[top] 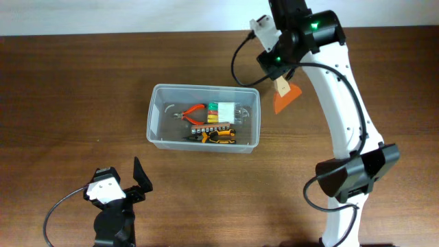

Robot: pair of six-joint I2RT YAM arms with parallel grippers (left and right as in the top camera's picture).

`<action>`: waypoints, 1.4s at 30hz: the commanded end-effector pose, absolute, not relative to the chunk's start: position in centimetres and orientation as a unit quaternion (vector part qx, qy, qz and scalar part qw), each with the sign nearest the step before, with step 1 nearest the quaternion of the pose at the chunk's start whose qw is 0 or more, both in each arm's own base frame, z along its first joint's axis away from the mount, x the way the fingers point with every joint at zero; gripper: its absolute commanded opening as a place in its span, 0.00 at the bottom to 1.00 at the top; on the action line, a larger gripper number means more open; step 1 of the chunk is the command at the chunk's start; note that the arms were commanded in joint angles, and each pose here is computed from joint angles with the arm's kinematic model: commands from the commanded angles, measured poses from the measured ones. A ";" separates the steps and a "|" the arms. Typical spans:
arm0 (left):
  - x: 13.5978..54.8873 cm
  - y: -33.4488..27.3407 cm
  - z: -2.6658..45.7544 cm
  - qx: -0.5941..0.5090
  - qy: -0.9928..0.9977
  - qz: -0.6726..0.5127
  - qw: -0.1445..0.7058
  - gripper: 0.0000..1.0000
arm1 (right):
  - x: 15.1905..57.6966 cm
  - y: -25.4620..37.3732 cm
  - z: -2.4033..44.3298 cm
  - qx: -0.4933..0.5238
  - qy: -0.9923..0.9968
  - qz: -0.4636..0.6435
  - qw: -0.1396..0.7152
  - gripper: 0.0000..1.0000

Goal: Pack container
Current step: 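Lift the scraper and carry it left toward the container, then lower the scraper into the container and open the right gripper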

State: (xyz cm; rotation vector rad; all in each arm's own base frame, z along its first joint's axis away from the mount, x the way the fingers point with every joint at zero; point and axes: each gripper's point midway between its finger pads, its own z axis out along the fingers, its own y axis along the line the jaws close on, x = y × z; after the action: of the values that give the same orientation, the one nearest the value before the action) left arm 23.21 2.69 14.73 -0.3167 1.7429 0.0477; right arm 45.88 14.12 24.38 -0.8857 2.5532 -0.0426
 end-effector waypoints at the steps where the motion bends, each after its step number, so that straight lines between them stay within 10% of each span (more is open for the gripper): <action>1: 23.2 2.7 14.7 -0.135 0.762 0.024 0.633 0.99 | 45.7 16.0 27.2 -0.334 0.907 -0.009 0.256 0.11; 24: 23.2 2.7 14.7 -0.135 0.762 0.024 0.633 0.99 | 39.6 28.5 27.6 -0.489 0.832 0.023 0.263 0.11; 42: 23.2 2.7 14.7 -0.135 0.762 0.024 0.633 0.99 | 40.7 30.6 18.5 -0.504 0.847 0.042 0.166 0.11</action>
State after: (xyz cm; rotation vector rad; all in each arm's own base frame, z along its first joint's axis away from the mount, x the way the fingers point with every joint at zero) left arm 23.21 2.69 14.73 -0.3167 1.7429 0.0477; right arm 40.55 30.10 19.05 -1.4145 2.4149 0.0974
